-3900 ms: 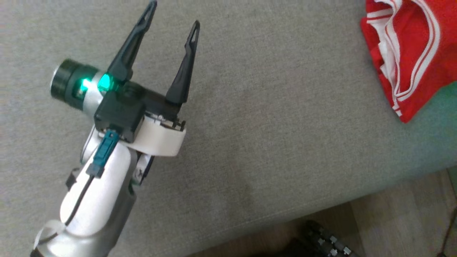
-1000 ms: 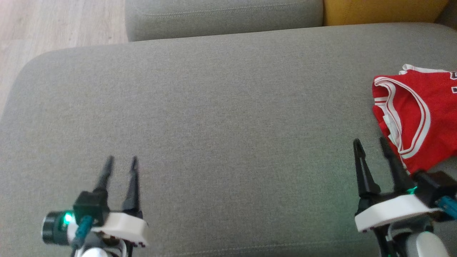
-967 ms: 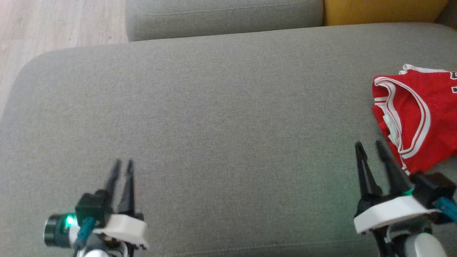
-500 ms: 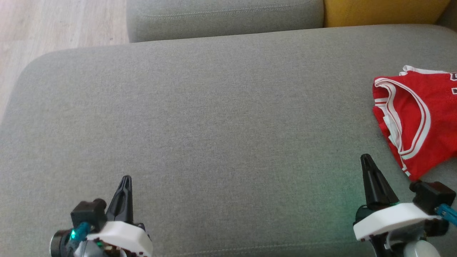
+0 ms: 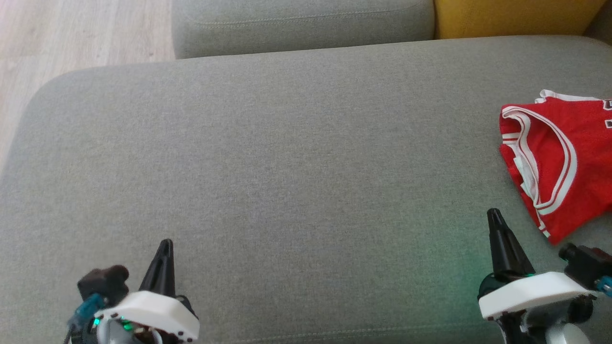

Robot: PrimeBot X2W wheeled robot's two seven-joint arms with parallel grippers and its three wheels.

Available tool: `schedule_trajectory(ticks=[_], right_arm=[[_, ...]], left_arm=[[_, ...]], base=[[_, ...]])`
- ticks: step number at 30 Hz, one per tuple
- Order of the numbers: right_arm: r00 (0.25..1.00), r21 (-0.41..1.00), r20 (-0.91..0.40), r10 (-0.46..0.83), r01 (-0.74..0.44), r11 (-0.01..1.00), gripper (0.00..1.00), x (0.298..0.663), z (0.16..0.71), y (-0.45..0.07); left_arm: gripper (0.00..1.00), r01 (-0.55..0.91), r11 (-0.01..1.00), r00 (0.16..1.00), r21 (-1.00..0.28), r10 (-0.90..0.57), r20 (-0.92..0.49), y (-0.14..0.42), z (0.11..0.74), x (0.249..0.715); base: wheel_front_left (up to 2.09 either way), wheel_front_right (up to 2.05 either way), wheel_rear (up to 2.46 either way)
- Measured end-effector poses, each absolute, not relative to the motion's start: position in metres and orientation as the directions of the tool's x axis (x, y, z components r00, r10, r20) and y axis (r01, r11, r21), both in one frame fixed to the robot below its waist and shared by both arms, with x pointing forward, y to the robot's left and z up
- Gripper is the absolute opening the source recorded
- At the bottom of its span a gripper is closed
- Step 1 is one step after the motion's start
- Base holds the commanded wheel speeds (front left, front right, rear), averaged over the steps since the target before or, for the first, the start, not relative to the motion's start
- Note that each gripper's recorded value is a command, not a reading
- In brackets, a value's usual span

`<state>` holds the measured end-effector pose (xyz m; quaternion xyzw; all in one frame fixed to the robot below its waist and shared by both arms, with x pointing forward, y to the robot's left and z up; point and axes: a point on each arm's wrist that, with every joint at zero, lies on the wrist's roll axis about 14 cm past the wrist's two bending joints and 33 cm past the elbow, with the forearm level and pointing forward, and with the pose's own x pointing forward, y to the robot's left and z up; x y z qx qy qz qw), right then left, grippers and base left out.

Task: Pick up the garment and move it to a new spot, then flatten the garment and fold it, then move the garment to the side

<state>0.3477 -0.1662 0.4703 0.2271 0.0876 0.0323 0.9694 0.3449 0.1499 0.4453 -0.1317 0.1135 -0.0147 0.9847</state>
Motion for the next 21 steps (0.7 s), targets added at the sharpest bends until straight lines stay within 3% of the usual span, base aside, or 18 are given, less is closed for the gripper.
schedule_trajectory(ticks=[21], right_arm=[[0.987,0.642,-0.141,0.077,0.032,0.766,0.00,0.3516,0.4698,-0.1738]], left_arm=[[0.00,-0.086,0.864,0.964,-0.497,-0.054,-0.261,0.1583,0.4421,0.3500]], base=[[0.00,0.00,0.00]])
